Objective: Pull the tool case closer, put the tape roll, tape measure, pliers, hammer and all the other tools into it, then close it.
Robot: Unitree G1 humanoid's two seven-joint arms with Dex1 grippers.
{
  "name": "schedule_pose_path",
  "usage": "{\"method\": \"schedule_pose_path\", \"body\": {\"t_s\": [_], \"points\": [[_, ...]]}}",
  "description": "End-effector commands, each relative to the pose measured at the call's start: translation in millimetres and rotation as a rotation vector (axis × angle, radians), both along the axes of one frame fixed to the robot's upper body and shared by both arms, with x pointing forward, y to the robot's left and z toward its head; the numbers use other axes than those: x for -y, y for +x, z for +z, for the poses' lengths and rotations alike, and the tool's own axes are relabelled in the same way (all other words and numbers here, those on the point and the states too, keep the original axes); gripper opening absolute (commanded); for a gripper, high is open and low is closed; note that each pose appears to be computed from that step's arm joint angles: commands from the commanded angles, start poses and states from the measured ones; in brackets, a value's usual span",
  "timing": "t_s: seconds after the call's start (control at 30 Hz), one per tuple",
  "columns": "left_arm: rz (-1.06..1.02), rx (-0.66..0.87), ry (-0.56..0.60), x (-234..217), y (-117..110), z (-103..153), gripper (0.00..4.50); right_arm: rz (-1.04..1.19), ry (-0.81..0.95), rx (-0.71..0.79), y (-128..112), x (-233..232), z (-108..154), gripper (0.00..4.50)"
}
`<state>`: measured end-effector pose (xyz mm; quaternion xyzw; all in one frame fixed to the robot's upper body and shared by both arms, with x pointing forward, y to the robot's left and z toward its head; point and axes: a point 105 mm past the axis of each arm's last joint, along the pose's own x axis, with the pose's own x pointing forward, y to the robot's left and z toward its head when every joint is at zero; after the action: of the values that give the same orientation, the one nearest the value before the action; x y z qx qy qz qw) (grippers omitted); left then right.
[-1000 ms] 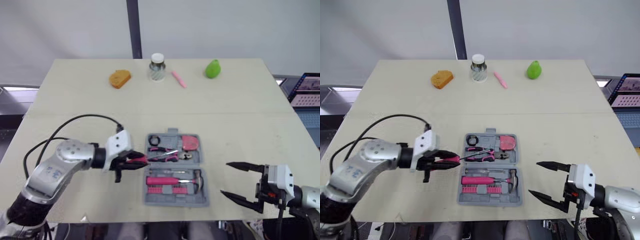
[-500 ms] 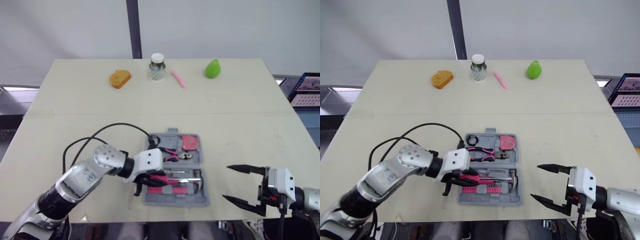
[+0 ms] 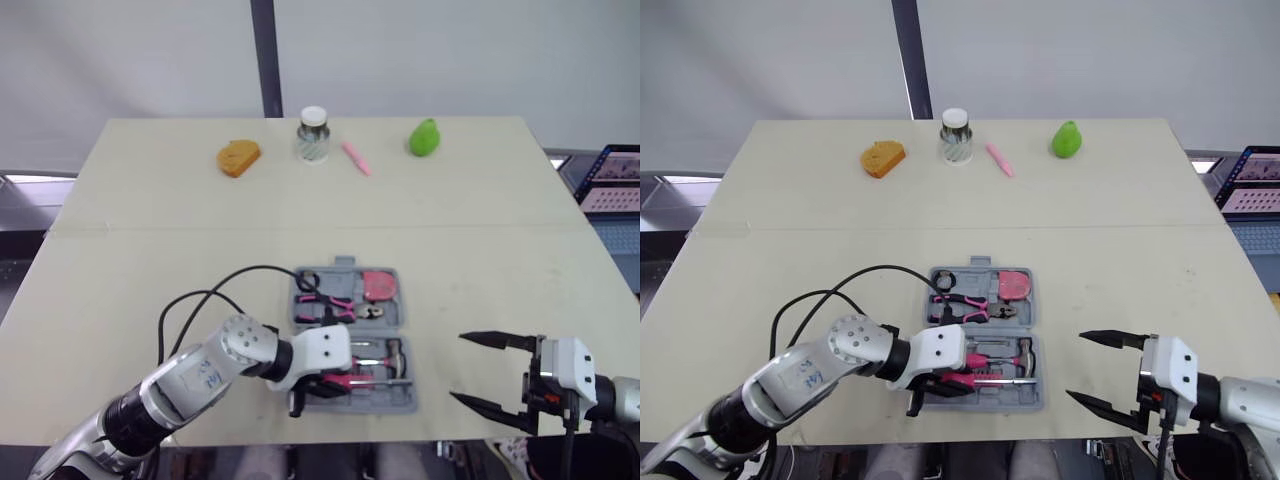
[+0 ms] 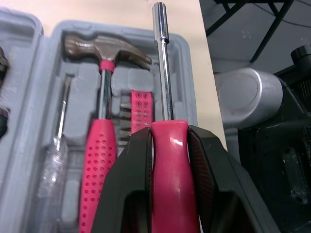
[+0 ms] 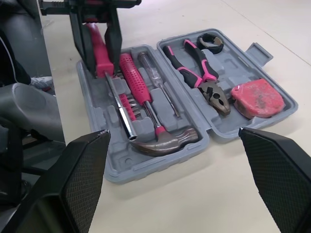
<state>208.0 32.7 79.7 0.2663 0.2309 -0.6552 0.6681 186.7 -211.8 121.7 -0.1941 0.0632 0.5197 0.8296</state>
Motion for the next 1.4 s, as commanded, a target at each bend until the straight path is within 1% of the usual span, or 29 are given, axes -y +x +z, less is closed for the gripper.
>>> {"method": "schedule_pose_path", "body": {"t_s": [0.03,0.27,0.4,0.63,0.9,1.17,1.4], "points": [[-0.003,0.02,-0.004,7.2,-5.7,0.4,0.6,0.011,-0.01,0.021,-1.7,2.3,7.8,4.5],[0.0,0.01,0.021,12.2,-9.0,-10.1,0.6,0.008,-0.017,0.017,-3.0,3.6,9.5,4.5],[-0.011,0.007,0.028,14.7,-7.3,-12.4,0.6,-0.003,-0.022,0.016,-5.4,5.6,11.2,4.5],[-0.009,0.018,0.066,6.4,-2.2,-15.7,0.6,-0.02,-0.019,0.012,-7.6,5.1,10.7,4.5],[-0.038,0.014,0.063,12.3,-4.0,-17.6,0.6,-0.03,-0.015,0.017,-6.9,3.5,12.9,4.5],[-0.043,0.026,0.093,12.1,0.8,-23.1,0.6,-0.047,-0.021,0.016,-8.9,5.6,15.0,4.5],[-0.049,0.017,0.078,19.9,-1.5,-23.5,0.6,-0.055,-0.02,0.015,-9.5,5.5,15.4,4.5]]}}
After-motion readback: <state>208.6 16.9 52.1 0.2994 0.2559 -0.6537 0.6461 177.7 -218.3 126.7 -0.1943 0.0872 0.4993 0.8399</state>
